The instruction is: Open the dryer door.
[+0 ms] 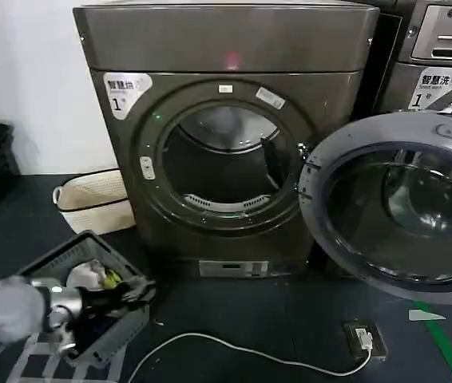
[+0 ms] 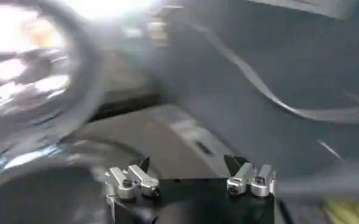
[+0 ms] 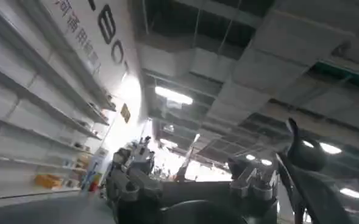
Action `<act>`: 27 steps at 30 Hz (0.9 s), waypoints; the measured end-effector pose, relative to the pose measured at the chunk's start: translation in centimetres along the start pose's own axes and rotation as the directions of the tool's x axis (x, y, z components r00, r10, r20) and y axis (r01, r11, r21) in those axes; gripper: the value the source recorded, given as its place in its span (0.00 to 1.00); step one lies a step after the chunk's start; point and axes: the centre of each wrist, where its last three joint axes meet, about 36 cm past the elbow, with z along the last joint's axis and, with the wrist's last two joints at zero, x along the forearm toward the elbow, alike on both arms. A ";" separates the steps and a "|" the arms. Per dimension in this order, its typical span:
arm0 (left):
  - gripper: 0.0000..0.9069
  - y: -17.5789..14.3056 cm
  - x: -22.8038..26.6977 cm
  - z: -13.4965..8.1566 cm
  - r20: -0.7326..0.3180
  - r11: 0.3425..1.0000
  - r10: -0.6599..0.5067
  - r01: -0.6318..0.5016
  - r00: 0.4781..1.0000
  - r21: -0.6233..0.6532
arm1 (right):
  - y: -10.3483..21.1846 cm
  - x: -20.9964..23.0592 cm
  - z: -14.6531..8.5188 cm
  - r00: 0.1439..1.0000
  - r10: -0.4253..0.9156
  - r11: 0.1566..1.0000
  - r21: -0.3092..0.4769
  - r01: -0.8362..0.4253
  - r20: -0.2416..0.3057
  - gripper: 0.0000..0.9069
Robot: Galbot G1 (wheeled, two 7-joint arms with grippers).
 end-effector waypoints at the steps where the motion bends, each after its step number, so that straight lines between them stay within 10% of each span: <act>1: 1.00 0.0 0.4 0.4 -0.010 0.998 0.047 -0.048 0.999 -0.052 | 0.1 0.1 0.1 1.000 -0.005 1.000 0.002 0.005 0.002 1.00; 10: 1.00 -0.5 2.4 1.6 -0.139 0.867 0.354 -0.380 0.925 -0.322 | 1.1 0.4 0.2 1.000 -0.010 1.000 -0.021 0.010 0.003 1.00; 27: 1.00 -1.3 3.4 2.3 -0.214 0.782 0.462 -0.509 0.861 -0.360 | 1.2 0.9 0.7 1.000 -0.009 1.000 -0.020 0.009 -0.001 1.00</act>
